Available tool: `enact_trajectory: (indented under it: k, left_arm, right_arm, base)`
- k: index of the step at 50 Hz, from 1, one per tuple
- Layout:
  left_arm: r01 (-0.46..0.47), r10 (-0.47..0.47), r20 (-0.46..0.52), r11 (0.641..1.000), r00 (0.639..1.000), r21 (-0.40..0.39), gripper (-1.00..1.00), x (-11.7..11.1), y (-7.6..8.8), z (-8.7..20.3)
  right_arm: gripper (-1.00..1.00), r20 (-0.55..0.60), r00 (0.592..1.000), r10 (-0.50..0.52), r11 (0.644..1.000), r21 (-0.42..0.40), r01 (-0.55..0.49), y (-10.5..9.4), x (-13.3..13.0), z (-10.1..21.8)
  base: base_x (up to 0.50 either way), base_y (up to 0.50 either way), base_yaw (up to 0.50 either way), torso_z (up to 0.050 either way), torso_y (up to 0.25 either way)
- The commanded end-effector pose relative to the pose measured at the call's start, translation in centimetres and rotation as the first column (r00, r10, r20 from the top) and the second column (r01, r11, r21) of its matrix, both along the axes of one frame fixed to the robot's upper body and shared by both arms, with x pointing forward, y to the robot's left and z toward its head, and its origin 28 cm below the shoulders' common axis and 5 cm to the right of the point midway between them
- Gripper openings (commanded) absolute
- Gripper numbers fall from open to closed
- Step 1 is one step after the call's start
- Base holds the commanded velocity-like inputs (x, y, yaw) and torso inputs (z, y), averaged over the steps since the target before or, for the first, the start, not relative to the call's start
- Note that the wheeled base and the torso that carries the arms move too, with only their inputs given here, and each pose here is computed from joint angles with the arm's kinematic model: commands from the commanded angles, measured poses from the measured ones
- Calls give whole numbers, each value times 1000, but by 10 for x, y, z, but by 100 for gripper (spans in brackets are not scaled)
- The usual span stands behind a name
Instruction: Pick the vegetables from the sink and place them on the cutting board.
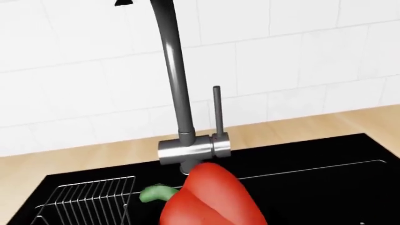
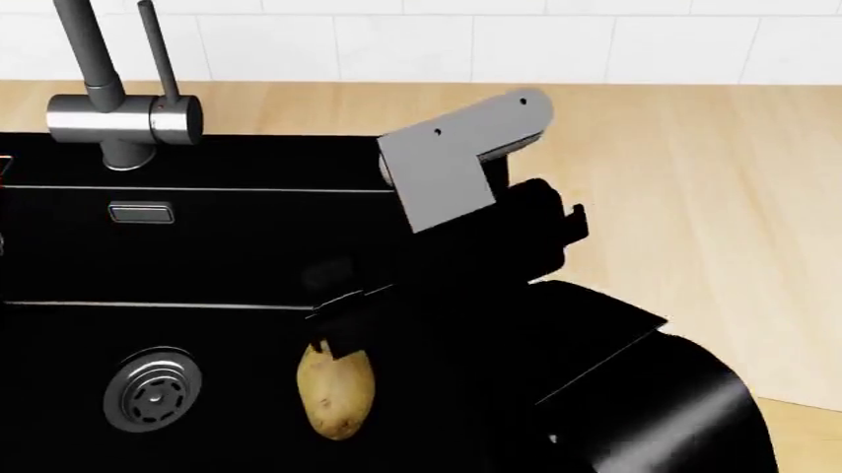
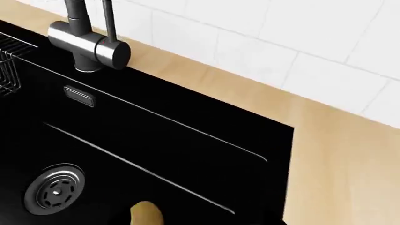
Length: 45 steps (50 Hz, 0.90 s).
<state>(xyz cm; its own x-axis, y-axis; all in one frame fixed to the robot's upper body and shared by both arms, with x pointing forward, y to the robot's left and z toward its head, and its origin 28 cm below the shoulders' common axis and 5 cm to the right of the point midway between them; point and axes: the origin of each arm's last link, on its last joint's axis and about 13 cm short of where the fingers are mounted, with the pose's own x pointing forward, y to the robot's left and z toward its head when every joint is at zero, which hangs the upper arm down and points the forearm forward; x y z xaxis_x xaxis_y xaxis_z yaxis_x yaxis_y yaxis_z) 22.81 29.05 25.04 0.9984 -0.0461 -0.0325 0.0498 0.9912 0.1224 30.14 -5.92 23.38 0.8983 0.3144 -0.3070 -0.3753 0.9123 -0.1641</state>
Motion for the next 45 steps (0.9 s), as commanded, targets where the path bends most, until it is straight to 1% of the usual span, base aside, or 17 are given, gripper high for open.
enact_trajectory:
  k: [1, 3, 8, 12, 15, 18, 20, 23, 26, 33, 39, 45]
  left_arm:
    - [16, -15, 15, 1000, 1000, -26, -100, -2, 4, 3]
    - [15, -15, 16, 1000, 1000, -25, -100, -3, 7, 4]
    - [14, -14, 17, 1000, 1000, -27, -100, -3, 9, 3]
    - [10, -10, 14, 1000, 1000, -26, -100, 2, 12, -1]
    - [6, -6, 12, 1000, 1000, -27, -100, 4, 14, -4]
    - [3, -3, 10, 1000, 1000, -28, -100, 4, 14, -4]
    - [7, -7, 11, 1000, 1000, -28, -100, 4, 14, -4]
    - [12, -11, 11, 1000, 1000, -24, -100, 4, 14, -4]
    - [7, -7, 7, 1000, 1000, -27, -100, 4, 14, -4]
    - [4, -4, 17, 1000, 1000, -28, -100, 4, 14, -4]
    - [4, -3, 15, 1000, 1000, -29, -100, 4, 14, -4]
    - [8, -7, 15, 1000, 1000, -27, -100, 4, 14, -4]
  right_arm:
    - [100, -236, 969, 79, 991, -86, -102, 38, 50, -18]
    - [100, -259, 964, 60, 991, -99, -88, 38, 55, -27]
    - [100, -300, 953, 38, 992, -107, -73, 41, 65, -43]
    - [100, -328, 944, 38, 990, -119, -81, 44, 63, -56]
    - [100, -347, 938, 15, 991, -119, -59, 41, 60, -61]
    - [100, -351, 936, 1, 992, -120, -46, 40, 60, -64]
    - [100, -362, 932, 18, 990, -122, -66, 43, 61, -66]
    - [100, -375, 925, 67, 982, -141, -128, 50, 63, -68]
    - [100, -380, 921, 86, 979, -142, -150, 53, 64, -68]
    - [100, -351, 930, 108, 978, -131, -163, 55, 66, -63]
    - [100, -345, 934, 92, 982, -123, -142, 52, 67, -67]
    - [100, -358, 930, 87, 981, -132, -143, 52, 66, -71]
  base:
    - [0, 0, 0, 0, 0]
    - [0, 0, 0, 0, 0]
    - [0, 0, 0, 0, 0]
    - [0, 0, 0, 0, 0]
    - [0, 0, 0, 0, 0]
    - [0, 0, 0, 0, 0]
    - [0, 0, 0, 0, 0]
    - [0, 0, 0, 0, 0]
    - [0, 0, 0, 0, 0]
    - [0, 0, 0, 0, 0]
    - [0, 0, 0, 0, 0]
    - [0, 0, 0, 0, 0]
